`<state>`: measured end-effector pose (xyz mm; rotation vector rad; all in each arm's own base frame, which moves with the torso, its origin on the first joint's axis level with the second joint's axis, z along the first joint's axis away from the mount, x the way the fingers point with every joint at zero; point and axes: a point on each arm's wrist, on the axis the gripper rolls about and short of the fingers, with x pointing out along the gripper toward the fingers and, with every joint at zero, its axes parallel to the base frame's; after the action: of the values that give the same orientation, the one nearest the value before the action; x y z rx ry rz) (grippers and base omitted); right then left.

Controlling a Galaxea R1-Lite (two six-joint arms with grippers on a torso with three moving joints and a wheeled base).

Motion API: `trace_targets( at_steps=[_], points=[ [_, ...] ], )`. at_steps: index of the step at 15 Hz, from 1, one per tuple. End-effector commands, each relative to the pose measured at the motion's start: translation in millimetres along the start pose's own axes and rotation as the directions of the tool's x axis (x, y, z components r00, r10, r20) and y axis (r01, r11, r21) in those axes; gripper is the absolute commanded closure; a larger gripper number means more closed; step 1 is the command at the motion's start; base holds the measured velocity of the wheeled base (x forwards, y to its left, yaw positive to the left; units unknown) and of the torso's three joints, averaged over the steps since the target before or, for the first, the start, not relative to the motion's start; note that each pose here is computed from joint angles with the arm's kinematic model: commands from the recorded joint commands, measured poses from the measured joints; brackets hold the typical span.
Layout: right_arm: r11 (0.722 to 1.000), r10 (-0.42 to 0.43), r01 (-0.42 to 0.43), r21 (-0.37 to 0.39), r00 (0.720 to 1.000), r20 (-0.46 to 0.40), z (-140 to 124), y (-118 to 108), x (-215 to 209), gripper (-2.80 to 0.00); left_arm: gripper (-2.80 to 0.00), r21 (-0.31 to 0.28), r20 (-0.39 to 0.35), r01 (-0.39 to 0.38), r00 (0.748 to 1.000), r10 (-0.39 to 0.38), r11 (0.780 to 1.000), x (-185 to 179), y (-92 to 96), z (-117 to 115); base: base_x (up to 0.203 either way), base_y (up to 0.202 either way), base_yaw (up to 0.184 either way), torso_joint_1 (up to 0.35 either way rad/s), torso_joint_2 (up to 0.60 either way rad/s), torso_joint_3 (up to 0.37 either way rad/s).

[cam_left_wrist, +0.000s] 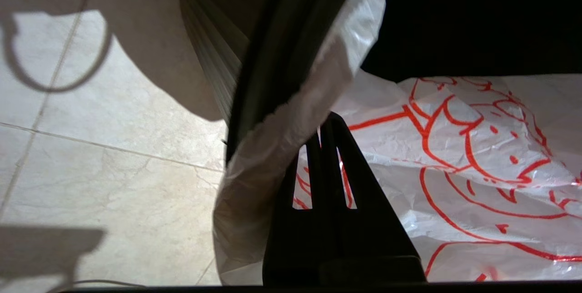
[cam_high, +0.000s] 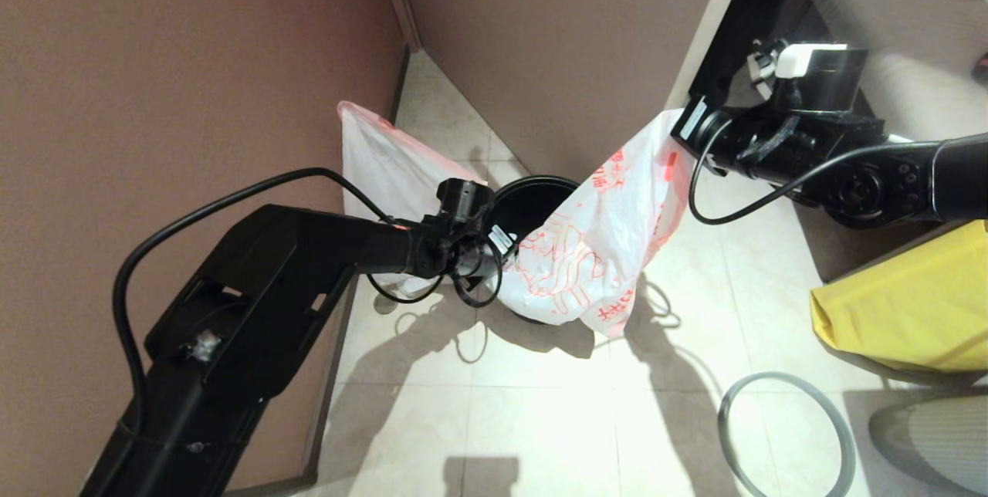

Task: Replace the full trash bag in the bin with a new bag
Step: Put the new garbage bag on the trash can

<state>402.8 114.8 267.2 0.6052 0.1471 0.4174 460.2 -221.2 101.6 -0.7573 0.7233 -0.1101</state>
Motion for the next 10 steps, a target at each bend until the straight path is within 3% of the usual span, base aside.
trace_targets(
  at_steps=[1, 4, 7, 10],
  points=[
    [1.000, -0.002, 0.002, 0.001, 1.000, -0.001, -0.7, -1.6, 0.9, 0.00, 0.00, -0.008, 0.023, 0.020, 1.000, -0.020, 1.000, -13.4, -8.8, 8.4, 0.000, 0.000, 0.000, 0.000, 0.00, 0.000],
    [1.000, -0.015, 0.015, 0.003, 1.000, -0.009, -4.6, -6.7, 4.6, 0.00, 0.00, -0.012, 0.012, 0.000, 1.000, 0.000, 1.000, -53.9, -20.8, 18.3, 0.000, 0.000, 0.000, 0.000, 0.00, 0.000],
    [1.000, -0.019, 0.019, 0.006, 1.000, -0.015, -8.1, -9.4, 8.9, 0.00, 0.00, -0.005, -0.070, -0.116, 0.991, 0.116, 0.993, -56.3, 2.0, 2.0, 0.000, 0.000, 0.000, 0.000, 0.00, 0.000],
    [1.000, -0.015, 0.015, 0.006, 1.000, -0.010, -6.5, -8.1, 8.1, 0.00, 0.00, 0.000, -0.068, -0.213, 0.975, 0.212, 0.977, -48.4, 24.7, -7.6, 0.000, 0.000, 0.000, 0.000, 0.00, 0.000]
  ],
)
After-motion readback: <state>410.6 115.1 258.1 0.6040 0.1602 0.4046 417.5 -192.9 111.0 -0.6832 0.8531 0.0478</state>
